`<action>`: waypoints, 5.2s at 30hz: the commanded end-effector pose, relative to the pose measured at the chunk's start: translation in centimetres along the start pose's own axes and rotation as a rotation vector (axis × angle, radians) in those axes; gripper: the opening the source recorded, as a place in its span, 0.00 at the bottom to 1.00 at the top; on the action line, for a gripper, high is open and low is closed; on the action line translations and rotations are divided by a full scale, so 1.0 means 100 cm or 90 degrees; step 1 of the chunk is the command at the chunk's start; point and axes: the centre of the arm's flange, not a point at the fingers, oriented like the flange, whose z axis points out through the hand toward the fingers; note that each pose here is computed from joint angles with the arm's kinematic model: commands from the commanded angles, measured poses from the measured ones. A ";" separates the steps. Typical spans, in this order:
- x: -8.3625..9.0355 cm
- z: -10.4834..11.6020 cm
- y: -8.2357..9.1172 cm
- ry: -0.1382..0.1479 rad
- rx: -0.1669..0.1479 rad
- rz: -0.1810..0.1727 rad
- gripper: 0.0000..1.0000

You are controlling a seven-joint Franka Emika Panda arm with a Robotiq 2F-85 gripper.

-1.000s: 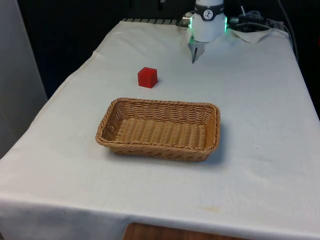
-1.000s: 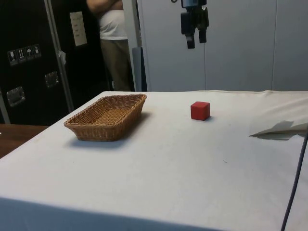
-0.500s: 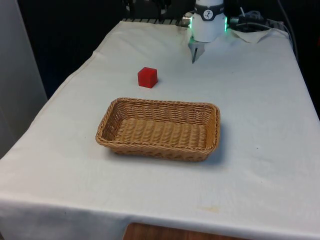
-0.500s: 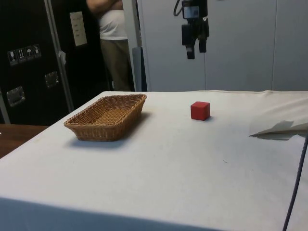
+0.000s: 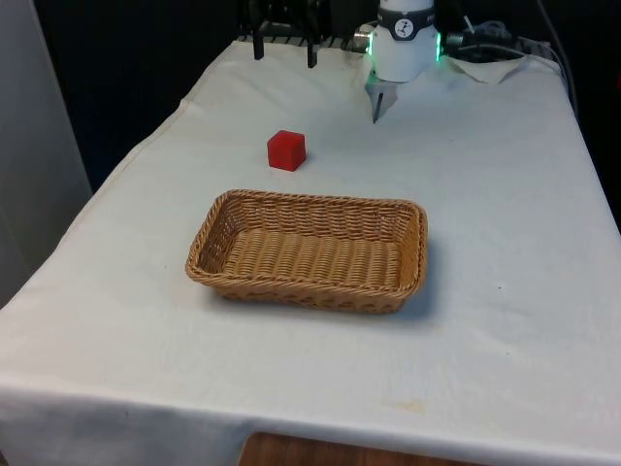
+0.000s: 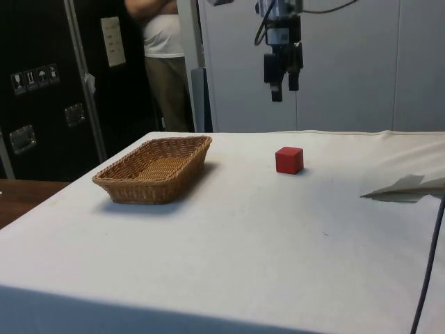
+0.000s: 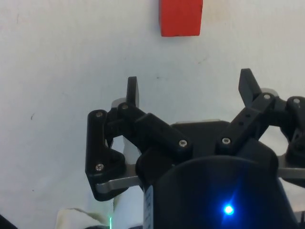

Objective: Pick up the cube and place it into the basket.

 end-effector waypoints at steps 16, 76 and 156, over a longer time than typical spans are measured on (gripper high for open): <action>-0.003 0.033 0.002 0.004 -0.001 0.010 1.00; -0.003 0.150 -0.008 -0.024 -0.041 0.041 1.00; 0.005 0.099 0.001 0.008 -0.019 0.035 0.00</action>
